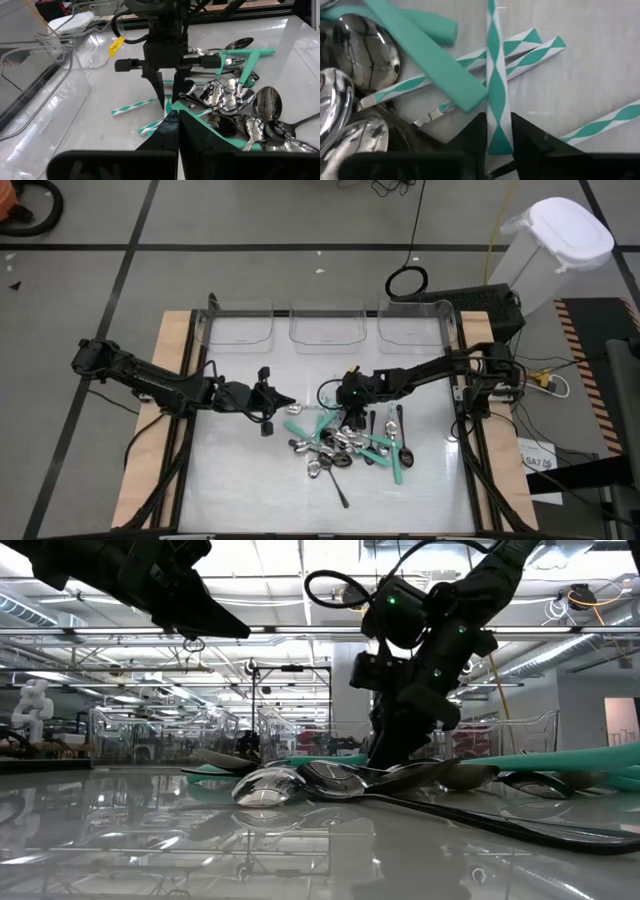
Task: Sort silverware by color (type)
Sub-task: Put the green patterned spoon into the right transparent bin
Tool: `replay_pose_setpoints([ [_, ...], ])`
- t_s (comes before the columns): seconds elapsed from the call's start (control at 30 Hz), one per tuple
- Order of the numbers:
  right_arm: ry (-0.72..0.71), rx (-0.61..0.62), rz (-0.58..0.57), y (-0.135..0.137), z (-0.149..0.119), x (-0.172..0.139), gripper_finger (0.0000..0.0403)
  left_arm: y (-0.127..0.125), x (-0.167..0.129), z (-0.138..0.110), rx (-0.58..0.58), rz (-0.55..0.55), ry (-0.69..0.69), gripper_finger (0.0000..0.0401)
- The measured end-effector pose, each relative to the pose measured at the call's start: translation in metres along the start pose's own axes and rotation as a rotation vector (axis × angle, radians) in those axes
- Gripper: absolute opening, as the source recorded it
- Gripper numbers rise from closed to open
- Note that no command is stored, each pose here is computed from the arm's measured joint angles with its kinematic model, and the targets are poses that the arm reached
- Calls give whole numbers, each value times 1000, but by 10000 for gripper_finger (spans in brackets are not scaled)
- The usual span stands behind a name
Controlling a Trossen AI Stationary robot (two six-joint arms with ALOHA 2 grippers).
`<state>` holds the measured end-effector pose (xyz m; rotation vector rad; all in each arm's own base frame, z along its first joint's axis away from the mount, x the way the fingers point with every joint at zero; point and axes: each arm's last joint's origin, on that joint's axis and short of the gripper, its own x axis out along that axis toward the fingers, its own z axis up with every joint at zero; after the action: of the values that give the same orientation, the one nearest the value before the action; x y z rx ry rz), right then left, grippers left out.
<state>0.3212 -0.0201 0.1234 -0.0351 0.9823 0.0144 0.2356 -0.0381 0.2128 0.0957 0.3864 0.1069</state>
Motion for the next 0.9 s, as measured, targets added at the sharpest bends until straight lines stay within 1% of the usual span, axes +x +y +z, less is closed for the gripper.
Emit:
replay_pose_setpoints([
  [0.13,-19,-8,-13,-1,4,-16,52,2,0,0,-10,7,1,1],
  [0.27,-48,-11,-18,0,10,-41,52,2,0,0,-17,12,1,1],
  [0.4,-61,-13,-78,4,12,-69,52,2,0,0,-28,15,1,17],
  [0.63,-59,7,-167,12,5,-118,52,2,0,0,-31,41,-1,65],
  [0.77,-53,32,-164,13,-2,-138,52,3,0,0,-31,44,-2,73],
  [0.9,-26,26,-214,13,-9,-154,52,3,0,0,-31,44,-2,74],
])
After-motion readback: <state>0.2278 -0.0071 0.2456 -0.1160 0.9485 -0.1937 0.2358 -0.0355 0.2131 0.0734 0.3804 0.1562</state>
